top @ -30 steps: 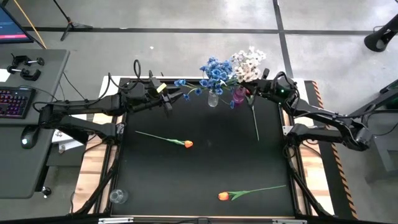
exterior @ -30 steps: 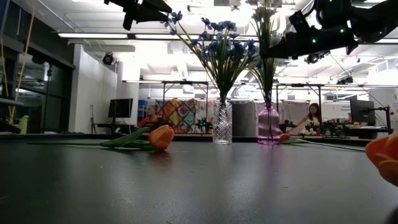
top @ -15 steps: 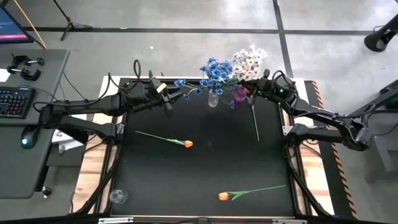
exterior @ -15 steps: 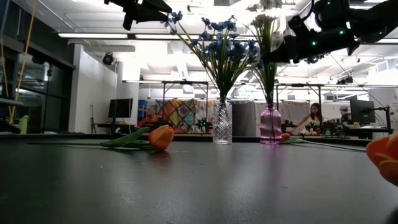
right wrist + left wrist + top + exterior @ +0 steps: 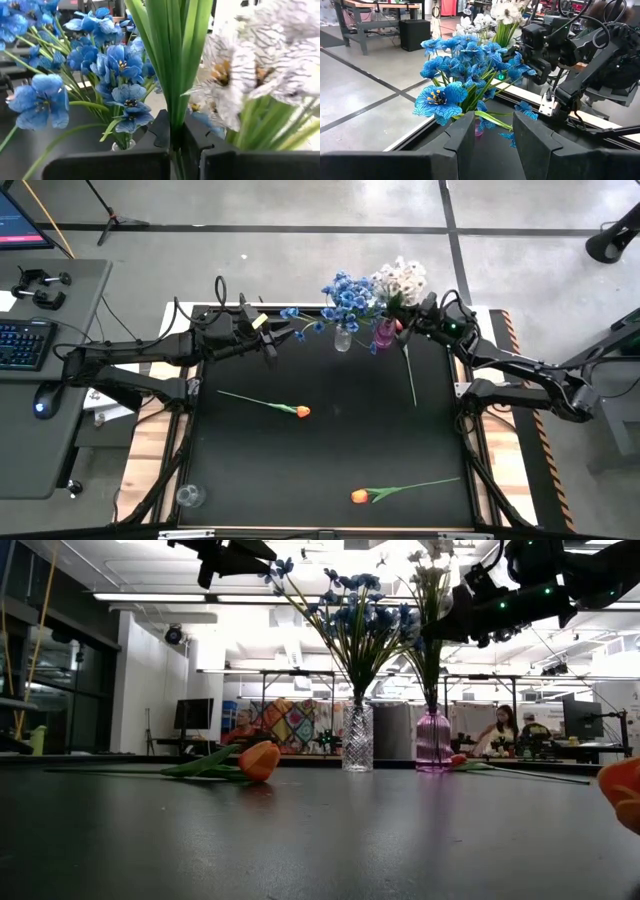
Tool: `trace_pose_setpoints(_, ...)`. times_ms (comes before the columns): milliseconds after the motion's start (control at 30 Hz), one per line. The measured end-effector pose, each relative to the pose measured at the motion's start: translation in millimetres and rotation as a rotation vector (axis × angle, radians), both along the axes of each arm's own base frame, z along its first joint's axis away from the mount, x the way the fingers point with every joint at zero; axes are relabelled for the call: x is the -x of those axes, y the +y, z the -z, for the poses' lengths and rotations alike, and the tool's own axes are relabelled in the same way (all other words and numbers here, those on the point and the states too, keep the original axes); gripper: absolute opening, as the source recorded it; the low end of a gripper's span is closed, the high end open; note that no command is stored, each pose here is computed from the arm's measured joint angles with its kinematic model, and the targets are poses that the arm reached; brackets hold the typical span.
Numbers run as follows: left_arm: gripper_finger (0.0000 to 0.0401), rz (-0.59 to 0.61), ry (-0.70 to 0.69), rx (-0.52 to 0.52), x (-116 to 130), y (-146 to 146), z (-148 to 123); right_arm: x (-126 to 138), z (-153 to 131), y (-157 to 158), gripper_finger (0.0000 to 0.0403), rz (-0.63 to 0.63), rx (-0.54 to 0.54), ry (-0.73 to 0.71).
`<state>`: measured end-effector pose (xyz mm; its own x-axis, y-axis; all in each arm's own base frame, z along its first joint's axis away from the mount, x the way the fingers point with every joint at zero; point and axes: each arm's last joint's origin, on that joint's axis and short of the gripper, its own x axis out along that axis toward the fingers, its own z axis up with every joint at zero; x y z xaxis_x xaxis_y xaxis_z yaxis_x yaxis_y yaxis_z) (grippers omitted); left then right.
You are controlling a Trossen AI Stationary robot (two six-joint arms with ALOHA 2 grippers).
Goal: Sort flowers into vase by color
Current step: Put the white flowers into the purple vase
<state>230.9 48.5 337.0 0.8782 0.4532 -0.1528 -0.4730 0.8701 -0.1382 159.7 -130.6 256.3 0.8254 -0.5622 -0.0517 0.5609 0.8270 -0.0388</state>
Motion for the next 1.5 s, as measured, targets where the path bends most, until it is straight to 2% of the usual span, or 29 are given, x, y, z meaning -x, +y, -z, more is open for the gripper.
trace_pose_setpoints(433, 0.0119, 0.0, 0.0, -0.001, 0.0, 0.0, 0.0, 0.7, 6.7, 0.4, 0.0, 0.013, -0.088, 0.033)
trace_pose_setpoints(733, 0.0119, 0.0, 0.0, 0.0, 0.0, 0.0, 0.0, -4.1, 33.6, -4.1, 0.0, 0.035, -0.212, 0.147)
trace_pose_setpoints(1100, 0.0119, 0.0, 0.0, 0.0, 0.0, 0.0, 0.0, -20.7, 59.4, -10.5, 0.0, 0.009, -0.269, 0.238)
trace_pose_setpoints(1500, 0.0119, 0.0, 0.0, -0.001, 0.0, 0.1, 0.0, -22.0, 50.1, -5.6, 0.0004, -0.005, -0.266, 0.155)
